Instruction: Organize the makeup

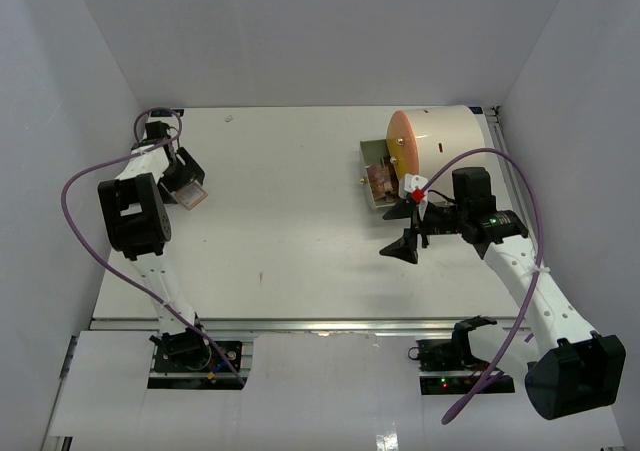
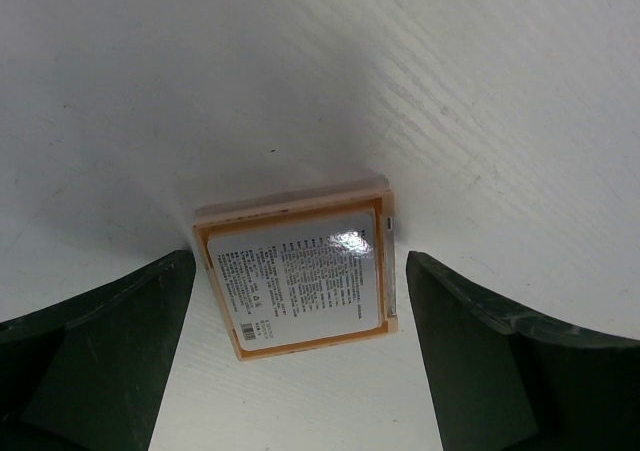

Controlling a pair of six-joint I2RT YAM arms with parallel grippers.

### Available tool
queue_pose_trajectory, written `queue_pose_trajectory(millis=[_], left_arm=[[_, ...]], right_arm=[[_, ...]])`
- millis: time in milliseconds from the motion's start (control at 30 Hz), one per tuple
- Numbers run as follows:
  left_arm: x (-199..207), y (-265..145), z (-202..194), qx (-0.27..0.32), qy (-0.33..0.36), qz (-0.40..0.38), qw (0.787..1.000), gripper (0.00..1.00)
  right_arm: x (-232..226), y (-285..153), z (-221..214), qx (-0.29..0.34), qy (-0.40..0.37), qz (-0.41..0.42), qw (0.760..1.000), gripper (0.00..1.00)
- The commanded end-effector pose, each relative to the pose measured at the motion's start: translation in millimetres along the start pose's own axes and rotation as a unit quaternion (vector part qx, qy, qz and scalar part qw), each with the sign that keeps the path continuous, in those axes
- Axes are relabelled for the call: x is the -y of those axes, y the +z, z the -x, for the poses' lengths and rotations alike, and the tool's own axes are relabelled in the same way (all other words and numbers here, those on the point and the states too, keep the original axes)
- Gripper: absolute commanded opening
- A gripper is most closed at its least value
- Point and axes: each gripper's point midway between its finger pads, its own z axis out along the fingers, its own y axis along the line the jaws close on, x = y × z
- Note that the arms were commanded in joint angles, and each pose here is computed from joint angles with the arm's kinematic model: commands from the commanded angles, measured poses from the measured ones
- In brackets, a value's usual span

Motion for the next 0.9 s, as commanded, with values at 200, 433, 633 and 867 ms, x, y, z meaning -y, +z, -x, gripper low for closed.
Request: queue_pose_trajectory(millis=[200,433,633,867], left_arm=[[-22.6,15.3,-14.5,-0.039,0.002,0.059,0.997,0.94],[-24.6,18.8,-24.1,-0.051,-0.004,0.061,0.997,0.84],[-14.8,16.5,-32.9,-0.063,-0.008,0.029,0.998,0.57],[53.7,-33.0,-35.1,-0.072,0.004,-0.135,0.988,0.23]], right_arm=[[2.3,-1.4,2.9,0.007,-0.008,-0.004,1.0,0.95],[2.0,-3.1,4.9,0.011,-0.011,-0.006,1.0,0.95],[2.3,-4.8,5.8,0.012,-0.013,-0.009,1.0,0.95],[10.4,-14.2,8.6,0.012,-0.02,-0.037,0.999,0.95]])
